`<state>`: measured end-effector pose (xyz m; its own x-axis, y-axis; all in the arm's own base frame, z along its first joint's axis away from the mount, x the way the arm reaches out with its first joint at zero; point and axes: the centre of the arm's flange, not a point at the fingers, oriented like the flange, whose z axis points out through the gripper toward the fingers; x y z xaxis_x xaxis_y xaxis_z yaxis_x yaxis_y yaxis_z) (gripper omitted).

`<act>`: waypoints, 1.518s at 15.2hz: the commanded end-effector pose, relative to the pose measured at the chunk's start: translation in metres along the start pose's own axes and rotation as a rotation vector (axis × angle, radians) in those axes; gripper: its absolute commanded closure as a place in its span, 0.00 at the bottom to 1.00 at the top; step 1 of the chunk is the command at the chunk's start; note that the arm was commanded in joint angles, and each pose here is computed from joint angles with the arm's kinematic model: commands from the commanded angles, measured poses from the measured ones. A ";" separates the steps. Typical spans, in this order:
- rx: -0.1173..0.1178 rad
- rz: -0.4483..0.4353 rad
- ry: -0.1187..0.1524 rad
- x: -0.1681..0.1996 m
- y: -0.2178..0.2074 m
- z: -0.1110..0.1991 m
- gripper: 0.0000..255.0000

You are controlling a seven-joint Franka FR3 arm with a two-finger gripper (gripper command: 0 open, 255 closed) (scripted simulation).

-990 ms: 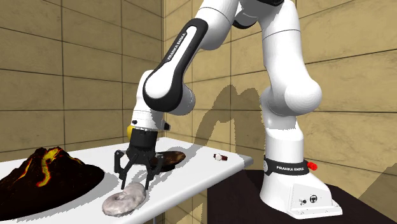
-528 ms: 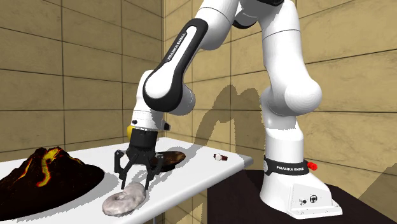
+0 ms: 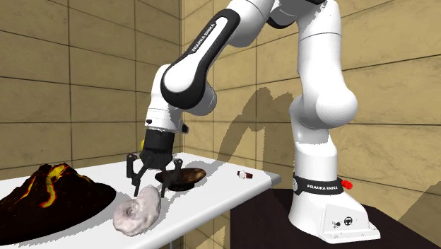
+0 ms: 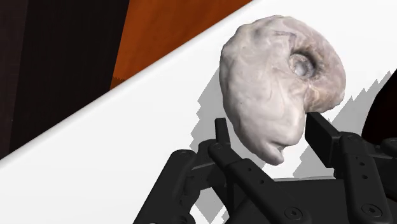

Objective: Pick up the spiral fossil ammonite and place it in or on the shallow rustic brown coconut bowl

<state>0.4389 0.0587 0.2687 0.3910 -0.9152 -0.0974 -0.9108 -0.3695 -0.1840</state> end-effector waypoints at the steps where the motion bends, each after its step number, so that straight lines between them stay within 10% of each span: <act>1: 0.000 0.000 0.000 -0.002 -0.001 -0.011 1.00; 15: 0.000 0.000 0.000 -0.009 -0.015 -0.081 1.00; 23: 0.000 0.000 0.000 0.084 0.031 -0.106 1.00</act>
<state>0.4326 -0.0330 0.3552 0.3888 -0.9162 -0.0974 -0.9119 -0.3675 -0.1830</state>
